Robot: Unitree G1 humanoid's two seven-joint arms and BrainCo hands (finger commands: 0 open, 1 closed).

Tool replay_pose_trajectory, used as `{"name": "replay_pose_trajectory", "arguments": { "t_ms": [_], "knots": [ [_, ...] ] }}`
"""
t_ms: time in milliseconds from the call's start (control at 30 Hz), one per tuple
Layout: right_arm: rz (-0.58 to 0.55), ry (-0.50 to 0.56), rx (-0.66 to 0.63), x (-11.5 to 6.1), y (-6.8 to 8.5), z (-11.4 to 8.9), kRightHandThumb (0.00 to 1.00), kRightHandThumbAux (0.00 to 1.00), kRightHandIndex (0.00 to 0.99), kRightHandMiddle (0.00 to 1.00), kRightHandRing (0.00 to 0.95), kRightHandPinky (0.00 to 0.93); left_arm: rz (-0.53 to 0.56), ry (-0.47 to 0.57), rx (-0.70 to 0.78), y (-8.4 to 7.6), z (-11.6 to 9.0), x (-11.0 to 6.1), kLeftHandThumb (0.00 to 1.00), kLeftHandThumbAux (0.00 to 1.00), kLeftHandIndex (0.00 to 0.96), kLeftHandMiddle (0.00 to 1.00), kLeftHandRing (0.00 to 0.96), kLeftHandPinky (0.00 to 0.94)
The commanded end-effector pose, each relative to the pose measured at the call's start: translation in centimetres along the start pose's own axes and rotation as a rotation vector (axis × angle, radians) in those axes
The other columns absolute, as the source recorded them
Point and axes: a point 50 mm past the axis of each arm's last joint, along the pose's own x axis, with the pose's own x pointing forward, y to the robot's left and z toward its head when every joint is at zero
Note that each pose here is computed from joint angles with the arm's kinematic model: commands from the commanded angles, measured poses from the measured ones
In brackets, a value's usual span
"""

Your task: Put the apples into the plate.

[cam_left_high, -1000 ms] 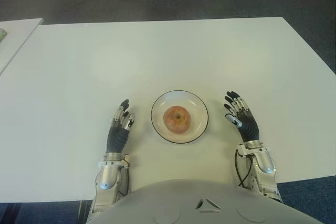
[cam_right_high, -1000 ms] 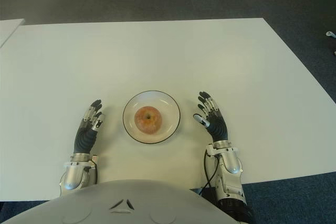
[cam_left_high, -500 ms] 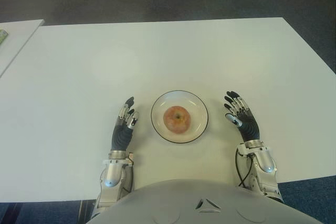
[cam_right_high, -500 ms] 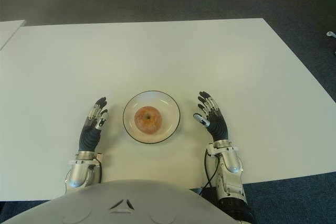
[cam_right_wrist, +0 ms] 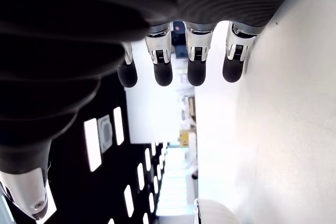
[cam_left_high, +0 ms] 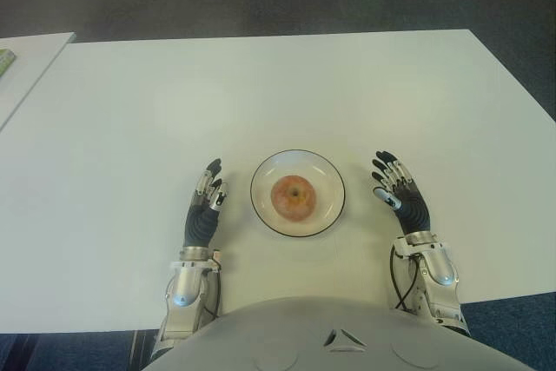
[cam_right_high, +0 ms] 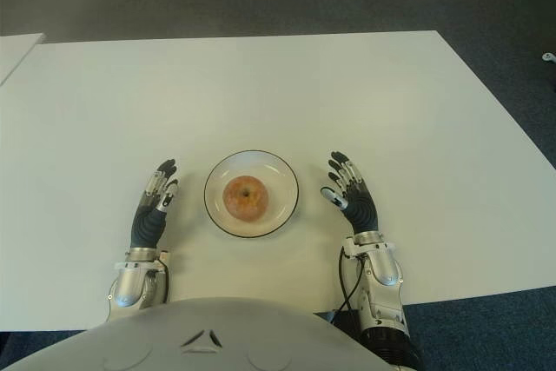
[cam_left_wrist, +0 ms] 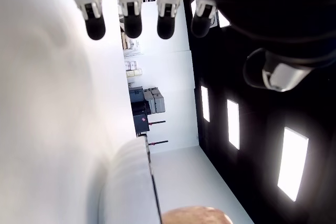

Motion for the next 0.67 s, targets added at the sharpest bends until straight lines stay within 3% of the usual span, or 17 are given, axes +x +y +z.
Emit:
{"name": "replay_pose_trajectory", "arguments": {
  "t_ms": [33,667],
  "knots": [
    [-0.027,0.183,0.060,-1.98,0.18,-2.96,0.159,0.615,0.095,0.109,0.078,0.096,0.011,0.252,-0.020,-0.90,-4.07,-0.97,0.002,0.352,0.040,0.046,0.033,0.065],
    [-0.014,0.178,0.072,-1.87,0.50,-2.87,0.168,0.622,0.102,0.122,0.091,0.103,0.064,0.393,-0.067,-1.01,-3.63,-1.42,0.004,0.447,0.001,0.024,0.024,0.055]
  ]
}}
